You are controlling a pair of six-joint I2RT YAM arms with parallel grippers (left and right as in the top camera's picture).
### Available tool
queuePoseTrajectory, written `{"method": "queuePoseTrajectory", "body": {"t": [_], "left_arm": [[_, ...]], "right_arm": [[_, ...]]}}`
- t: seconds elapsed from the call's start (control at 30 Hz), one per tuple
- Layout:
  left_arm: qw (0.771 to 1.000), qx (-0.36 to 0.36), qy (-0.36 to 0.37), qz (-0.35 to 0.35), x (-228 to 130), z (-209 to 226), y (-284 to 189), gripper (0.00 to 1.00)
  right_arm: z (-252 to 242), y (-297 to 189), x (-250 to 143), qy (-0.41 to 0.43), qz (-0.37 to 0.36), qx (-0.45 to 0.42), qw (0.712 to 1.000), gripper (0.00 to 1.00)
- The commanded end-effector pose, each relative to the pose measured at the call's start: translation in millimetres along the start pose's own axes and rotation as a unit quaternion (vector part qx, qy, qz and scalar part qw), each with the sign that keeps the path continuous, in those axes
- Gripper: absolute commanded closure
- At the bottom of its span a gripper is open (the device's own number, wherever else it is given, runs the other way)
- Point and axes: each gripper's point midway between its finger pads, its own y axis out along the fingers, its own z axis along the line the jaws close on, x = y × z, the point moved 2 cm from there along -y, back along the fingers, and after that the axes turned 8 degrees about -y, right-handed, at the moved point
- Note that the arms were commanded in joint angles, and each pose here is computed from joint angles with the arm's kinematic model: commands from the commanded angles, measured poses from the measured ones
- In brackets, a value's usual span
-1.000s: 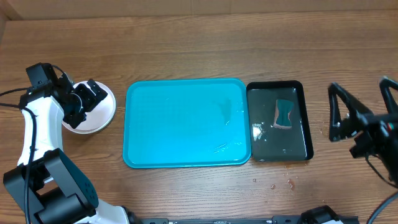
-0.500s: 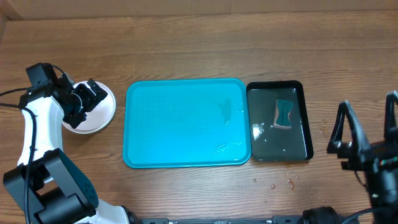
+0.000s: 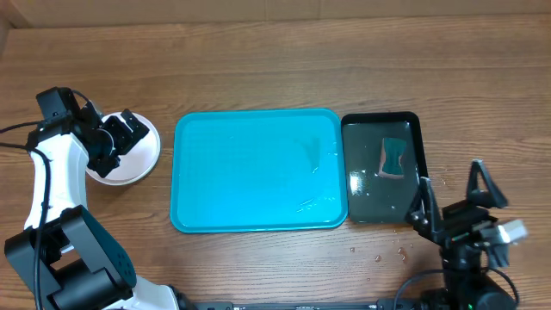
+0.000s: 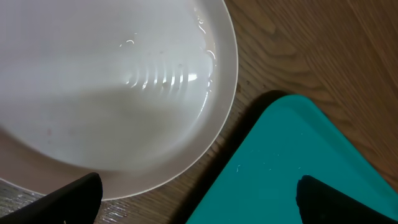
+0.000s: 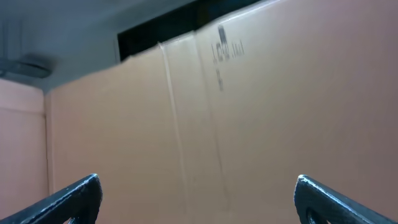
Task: Clean dirty plates on tray and stack at the side
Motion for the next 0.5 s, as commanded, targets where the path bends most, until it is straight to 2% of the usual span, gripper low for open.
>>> {"method": "queuePoseTrajectory", "body": {"t": [0.0, 0.27, 0.47], "left_arm": [[1.0, -0.007, 0.016, -0.006, 0.5, -3.5, -4.7, 0.0], [1.0, -0.007, 0.016, -0.005, 0.5, -3.6, -4.7, 0.0], [1.0, -0.007, 0.016, -0.005, 0.4, -3.6, -4.7, 0.0]], "right_arm": [[-4.6, -3.9, -21.5, 0.015, 0.033, -0.006, 0.999, 0.0], [-28.6, -25.7, -100.1, 0.019, 0.21, -0.072, 0.975, 0.0], [-32.9, -41.4, -127.7, 0.025, 0.276, -0.088, 0.957, 0.0]]}}
